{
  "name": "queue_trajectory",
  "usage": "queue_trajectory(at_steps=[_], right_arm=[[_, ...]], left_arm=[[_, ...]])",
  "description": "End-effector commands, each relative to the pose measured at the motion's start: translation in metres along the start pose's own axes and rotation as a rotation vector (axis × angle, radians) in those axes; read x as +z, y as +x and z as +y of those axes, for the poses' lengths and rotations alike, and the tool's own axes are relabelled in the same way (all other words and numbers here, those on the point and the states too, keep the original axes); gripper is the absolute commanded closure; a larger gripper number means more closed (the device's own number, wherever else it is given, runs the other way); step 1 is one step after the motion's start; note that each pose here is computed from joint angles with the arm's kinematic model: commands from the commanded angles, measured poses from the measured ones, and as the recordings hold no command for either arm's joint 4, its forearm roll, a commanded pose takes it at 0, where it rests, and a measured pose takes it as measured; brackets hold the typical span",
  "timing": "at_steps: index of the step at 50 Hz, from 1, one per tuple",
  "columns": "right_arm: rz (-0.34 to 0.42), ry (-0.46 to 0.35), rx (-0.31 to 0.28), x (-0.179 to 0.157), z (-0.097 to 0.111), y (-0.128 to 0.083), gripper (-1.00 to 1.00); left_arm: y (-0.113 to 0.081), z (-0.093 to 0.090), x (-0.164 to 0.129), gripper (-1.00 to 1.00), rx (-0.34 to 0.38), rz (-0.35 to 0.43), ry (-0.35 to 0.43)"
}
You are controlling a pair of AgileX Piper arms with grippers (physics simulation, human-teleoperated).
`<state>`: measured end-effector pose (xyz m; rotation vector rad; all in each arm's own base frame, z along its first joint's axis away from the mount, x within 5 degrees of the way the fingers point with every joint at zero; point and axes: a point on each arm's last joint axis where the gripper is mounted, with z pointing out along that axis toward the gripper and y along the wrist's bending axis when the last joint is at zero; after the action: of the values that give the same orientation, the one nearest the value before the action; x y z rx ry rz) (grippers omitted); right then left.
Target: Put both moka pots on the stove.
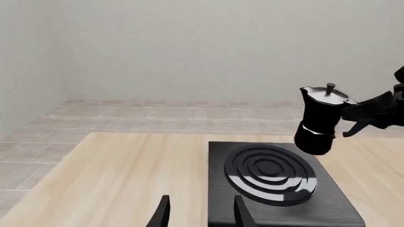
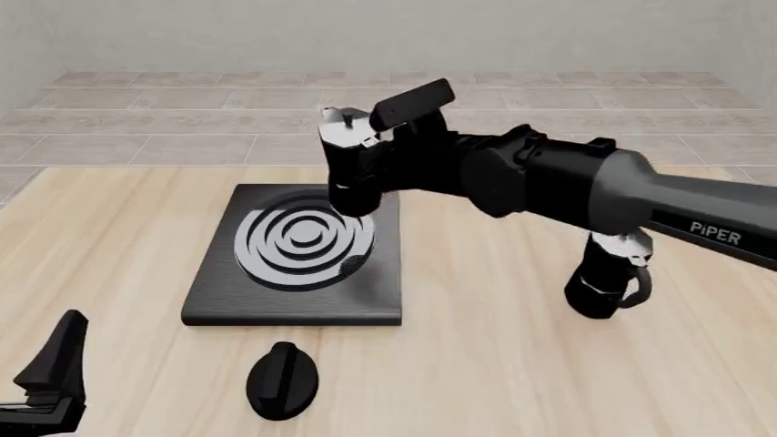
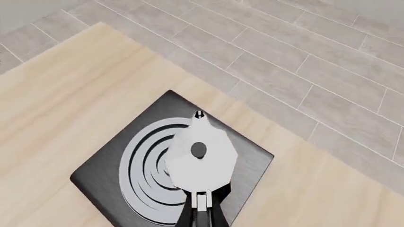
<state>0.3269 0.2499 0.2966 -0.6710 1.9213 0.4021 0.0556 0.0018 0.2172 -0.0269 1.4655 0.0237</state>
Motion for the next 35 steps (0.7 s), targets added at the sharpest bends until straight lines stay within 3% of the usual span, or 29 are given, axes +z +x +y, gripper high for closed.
queue_trajectory(at_steps=[1, 11, 24, 35], right_arm=[[-0.059, -0.012, -0.008, 0.023, 0.006, -0.034, 1.0], [-0.061, -0.033, -0.033, 0.042, 0.017, -0.042, 1.0], [-0.045, -0.043, 0.015, 0.073, 0.023, -0.044, 1.0], [-0.044, -0.037, -0.005, 0.098, 0.02, -0.042, 1.0]], left_arm=[[0.0, 0.0, 0.0, -1.0, -0.003, 0.001, -0.002], [-0.001, 0.0, 0.0, -1.0, -0.003, -0.003, -0.006], [-0.002, 0.001, 0.0, -1.0, -0.002, -0.006, -0.011], [-0.002, 0.001, 0.0, -1.0, 0.0, -0.009, -0.009]])
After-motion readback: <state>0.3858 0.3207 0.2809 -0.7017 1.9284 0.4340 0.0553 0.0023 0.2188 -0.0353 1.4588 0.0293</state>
